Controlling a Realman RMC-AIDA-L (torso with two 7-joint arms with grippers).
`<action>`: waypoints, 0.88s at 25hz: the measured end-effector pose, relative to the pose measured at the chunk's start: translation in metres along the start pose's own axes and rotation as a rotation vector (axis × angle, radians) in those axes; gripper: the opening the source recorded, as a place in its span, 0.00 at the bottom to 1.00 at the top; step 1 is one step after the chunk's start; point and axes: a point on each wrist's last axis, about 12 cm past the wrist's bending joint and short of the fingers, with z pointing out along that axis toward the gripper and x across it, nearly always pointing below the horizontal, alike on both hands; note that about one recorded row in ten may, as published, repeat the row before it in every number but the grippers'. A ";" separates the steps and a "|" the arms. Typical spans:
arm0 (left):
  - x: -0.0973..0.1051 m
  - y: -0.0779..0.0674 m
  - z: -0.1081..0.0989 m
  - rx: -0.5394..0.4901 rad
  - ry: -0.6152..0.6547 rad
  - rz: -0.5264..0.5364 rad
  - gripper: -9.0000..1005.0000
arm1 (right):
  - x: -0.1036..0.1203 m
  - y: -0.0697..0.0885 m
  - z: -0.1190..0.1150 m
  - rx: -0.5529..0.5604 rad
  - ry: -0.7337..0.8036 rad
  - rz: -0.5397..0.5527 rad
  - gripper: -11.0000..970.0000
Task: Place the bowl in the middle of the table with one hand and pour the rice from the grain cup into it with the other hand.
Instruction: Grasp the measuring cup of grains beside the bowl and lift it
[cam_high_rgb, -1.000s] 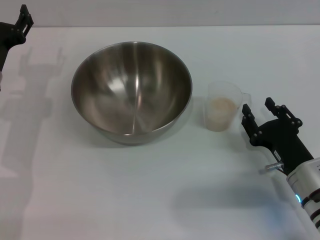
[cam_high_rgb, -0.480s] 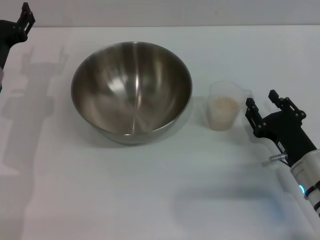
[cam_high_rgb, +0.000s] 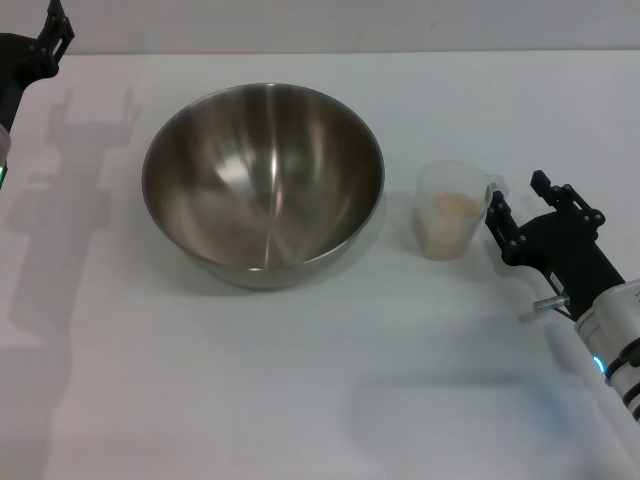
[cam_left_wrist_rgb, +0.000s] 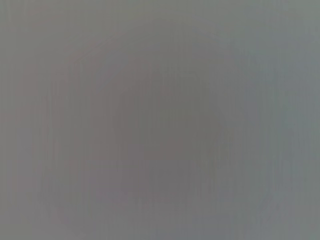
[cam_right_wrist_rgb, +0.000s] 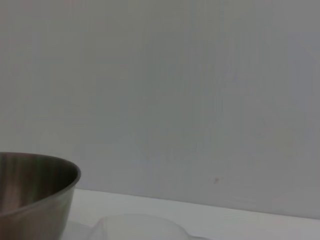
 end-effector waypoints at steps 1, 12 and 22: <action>0.000 0.000 0.000 0.000 -0.001 0.000 0.84 | 0.000 0.000 0.001 -0.002 0.003 0.000 0.56; 0.000 0.001 0.000 -0.003 -0.001 0.002 0.84 | -0.001 0.001 0.003 -0.006 0.003 0.000 0.57; 0.001 0.003 -0.004 -0.009 -0.003 0.001 0.84 | -0.001 -0.006 0.002 0.033 -0.008 -0.008 0.27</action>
